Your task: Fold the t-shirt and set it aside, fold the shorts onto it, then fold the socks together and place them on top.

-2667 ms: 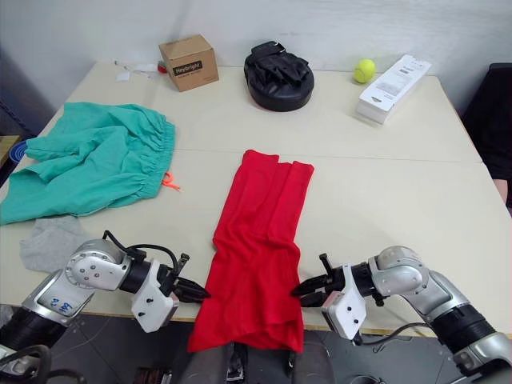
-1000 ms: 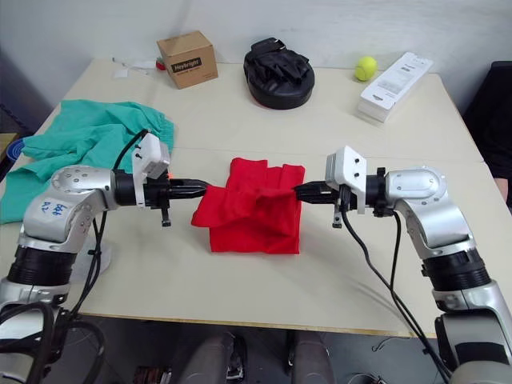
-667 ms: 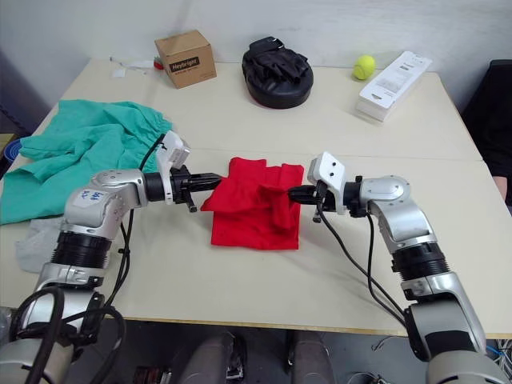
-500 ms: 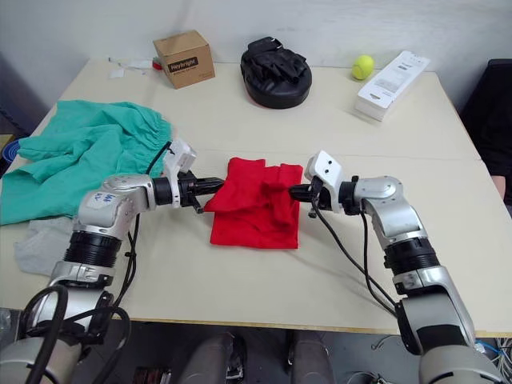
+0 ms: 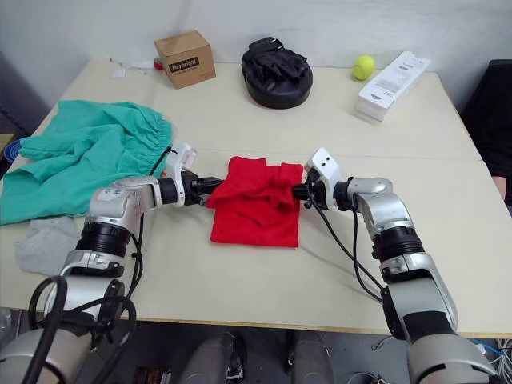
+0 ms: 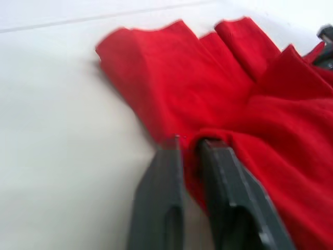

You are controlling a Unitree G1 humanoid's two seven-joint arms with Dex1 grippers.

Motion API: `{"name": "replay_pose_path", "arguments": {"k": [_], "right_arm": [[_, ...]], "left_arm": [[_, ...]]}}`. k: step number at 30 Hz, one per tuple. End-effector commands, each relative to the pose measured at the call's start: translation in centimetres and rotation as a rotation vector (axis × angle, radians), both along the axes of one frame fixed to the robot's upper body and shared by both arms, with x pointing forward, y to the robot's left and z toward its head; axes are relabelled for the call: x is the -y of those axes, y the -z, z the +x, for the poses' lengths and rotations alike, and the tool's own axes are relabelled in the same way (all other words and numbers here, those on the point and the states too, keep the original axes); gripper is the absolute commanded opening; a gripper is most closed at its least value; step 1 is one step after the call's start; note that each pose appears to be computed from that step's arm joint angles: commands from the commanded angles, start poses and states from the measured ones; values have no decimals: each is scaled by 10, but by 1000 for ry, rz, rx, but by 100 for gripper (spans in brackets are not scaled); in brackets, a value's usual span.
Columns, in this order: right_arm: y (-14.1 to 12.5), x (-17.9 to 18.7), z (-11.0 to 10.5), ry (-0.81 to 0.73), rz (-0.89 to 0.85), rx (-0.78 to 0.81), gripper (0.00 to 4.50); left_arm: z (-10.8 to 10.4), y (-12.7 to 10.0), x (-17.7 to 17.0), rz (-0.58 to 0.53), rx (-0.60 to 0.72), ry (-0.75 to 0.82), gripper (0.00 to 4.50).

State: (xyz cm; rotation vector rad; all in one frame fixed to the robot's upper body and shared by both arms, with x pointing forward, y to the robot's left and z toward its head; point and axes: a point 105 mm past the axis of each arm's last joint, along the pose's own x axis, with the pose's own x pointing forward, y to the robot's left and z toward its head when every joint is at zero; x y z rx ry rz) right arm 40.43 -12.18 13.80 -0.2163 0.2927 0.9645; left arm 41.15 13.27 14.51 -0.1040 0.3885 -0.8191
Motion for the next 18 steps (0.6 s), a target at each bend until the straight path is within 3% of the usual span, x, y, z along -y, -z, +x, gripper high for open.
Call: {"name": "replay_pose_path", "arguments": {"k": [1,9,13,18], "right_arm": [[-17,3,6,38,62,3,179],[-28,29,-2,43,-11,87,450],[-37,45,-15,6,-90,176,450],[-50,51,-39,-94,-198,350,450]], "left_arm": [[5,-10,0,-57,6,-19,196],[-4,-18,-19,-38,18,-25,448],[-21,-31,-36,-15,72,15,448],[-49,-44,-48,110,212,121,448]]}}
